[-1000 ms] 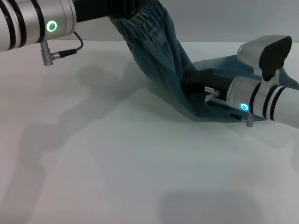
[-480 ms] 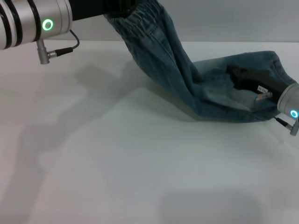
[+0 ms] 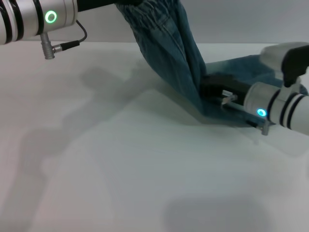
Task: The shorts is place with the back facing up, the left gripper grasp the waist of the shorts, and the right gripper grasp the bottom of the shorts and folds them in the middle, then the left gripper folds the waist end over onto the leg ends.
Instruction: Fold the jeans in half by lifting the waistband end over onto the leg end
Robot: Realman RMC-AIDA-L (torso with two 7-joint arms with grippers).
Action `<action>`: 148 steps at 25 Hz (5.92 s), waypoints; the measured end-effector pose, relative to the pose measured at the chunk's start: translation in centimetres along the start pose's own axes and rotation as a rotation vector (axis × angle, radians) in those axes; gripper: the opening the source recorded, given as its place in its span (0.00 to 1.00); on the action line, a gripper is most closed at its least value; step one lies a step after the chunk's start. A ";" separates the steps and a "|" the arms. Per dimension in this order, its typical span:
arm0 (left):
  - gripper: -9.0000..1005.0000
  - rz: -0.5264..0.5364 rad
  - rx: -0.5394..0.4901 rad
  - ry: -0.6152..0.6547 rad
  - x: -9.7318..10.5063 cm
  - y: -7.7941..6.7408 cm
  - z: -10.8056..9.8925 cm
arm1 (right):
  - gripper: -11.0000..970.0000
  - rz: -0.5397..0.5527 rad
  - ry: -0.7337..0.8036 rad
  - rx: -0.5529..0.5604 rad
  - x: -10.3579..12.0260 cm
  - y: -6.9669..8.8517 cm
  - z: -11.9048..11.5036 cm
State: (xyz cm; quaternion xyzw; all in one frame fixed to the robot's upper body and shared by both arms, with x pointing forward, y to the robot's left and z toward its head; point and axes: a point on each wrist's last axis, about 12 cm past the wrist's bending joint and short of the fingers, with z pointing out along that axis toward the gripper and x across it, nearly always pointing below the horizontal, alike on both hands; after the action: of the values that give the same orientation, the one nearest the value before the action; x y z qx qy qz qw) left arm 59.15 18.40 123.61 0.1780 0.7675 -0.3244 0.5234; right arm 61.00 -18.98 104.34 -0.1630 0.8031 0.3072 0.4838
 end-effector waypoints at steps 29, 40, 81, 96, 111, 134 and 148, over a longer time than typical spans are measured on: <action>0.07 0.018 0.006 -0.030 -0.5 -0.3 -0.8 | 0.01 0.106 -0.021 0.088 1.0 -2.3 -2.4; 0.07 0.019 0.015 -0.041 -0.8 -0.5 -0.7 | 0.01 0.059 0.078 -0.011 -1.2 1.7 2.5; 0.07 0.018 -0.005 -0.062 -0.9 0.2 -0.8 | 0.01 0.217 0.057 -0.002 0.6 0.5 0.5; 0.07 0.005 0.024 -0.083 -1.0 0.1 -0.7 | 0.01 0.159 0.167 -0.133 -0.8 5.1 3.9; 0.07 -0.024 0.011 -0.060 0.2 1.0 -0.4 | 0.01 0.163 -0.073 0.149 0.1 -4.4 -4.5; 0.07 -0.134 0.198 0.052 7.1 -1.6 6.1 | 0.01 0.236 -0.219 0.339 3.5 -8.1 -14.7; 0.28 -0.038 0.272 0.010 8.0 -2.7 7.1 | 0.01 0.222 -0.244 0.264 2.9 -7.4 -14.9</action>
State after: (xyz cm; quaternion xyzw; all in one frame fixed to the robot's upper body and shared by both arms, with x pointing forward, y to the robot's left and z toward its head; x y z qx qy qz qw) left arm 59.29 11.02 115.36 0.2342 0.7224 -0.4343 0.4844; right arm 53.69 -34.17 104.36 0.0298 0.7848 0.2682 0.5579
